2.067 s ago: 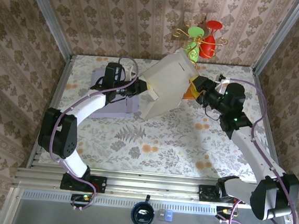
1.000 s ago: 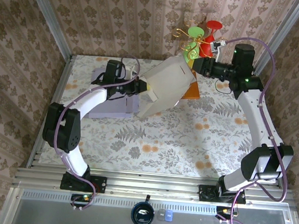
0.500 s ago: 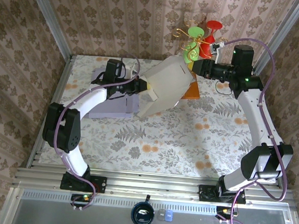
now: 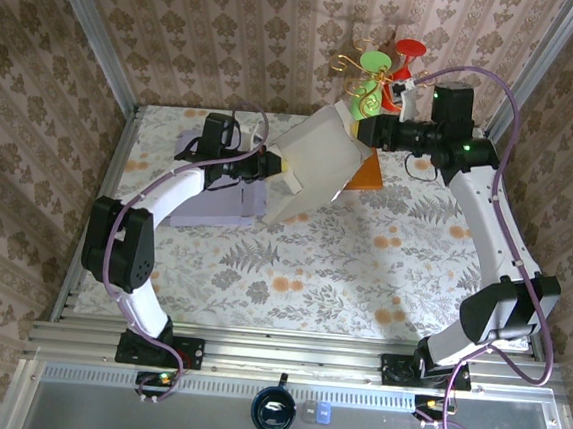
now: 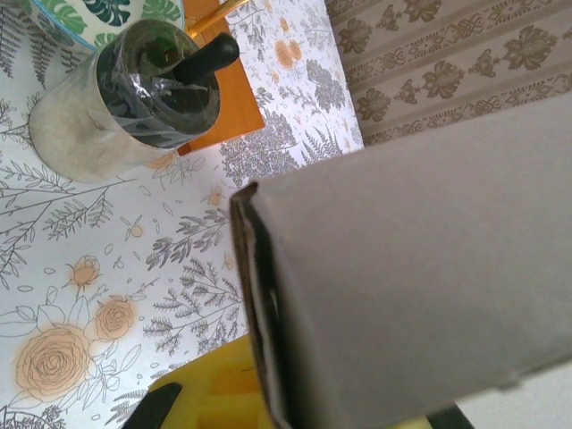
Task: Fold the paper box
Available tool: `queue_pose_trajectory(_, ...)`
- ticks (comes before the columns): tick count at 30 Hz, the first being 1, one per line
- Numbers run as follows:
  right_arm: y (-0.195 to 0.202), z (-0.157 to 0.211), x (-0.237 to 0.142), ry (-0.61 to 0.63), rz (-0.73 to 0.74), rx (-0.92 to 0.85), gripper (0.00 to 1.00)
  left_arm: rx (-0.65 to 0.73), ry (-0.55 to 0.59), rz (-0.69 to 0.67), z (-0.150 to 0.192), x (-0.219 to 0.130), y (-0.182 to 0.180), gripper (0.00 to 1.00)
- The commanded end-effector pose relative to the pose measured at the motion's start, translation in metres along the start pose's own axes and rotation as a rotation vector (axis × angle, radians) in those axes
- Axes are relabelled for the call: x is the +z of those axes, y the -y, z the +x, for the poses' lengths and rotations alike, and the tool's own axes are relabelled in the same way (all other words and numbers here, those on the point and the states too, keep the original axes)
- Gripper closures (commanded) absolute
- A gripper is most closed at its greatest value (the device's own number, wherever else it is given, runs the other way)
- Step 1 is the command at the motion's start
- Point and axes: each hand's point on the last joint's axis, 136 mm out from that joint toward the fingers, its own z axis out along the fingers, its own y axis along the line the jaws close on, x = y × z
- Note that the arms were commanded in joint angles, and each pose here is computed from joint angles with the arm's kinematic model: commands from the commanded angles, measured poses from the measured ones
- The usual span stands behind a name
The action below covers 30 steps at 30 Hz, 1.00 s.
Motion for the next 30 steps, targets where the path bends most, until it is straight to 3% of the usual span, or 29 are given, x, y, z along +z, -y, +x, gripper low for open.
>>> queue_pose_trajectory(1,0.007,0.003,0.002,-0.026,0.085,-0.068,0.55,0.061,-0.008,0.043,-0.004,-0.006,0.021,1.0)
queue_pose_trajectory(9,0.008,0.009,0.007,-0.066,0.16,-0.16,0.56,0.074,-0.012,0.036,-0.002,-0.008,0.024,1.0)
queue_pose_trajectory(16,0.006,0.015,0.01,-0.091,0.19,-0.209,0.65,0.081,-0.012,0.03,0.0,-0.011,0.026,1.0)
queue_pose_trajectory(30,0.02,0.036,0.018,-0.2,0.429,-0.384,0.64,0.104,-0.02,-0.023,0.001,-0.014,0.029,1.0)
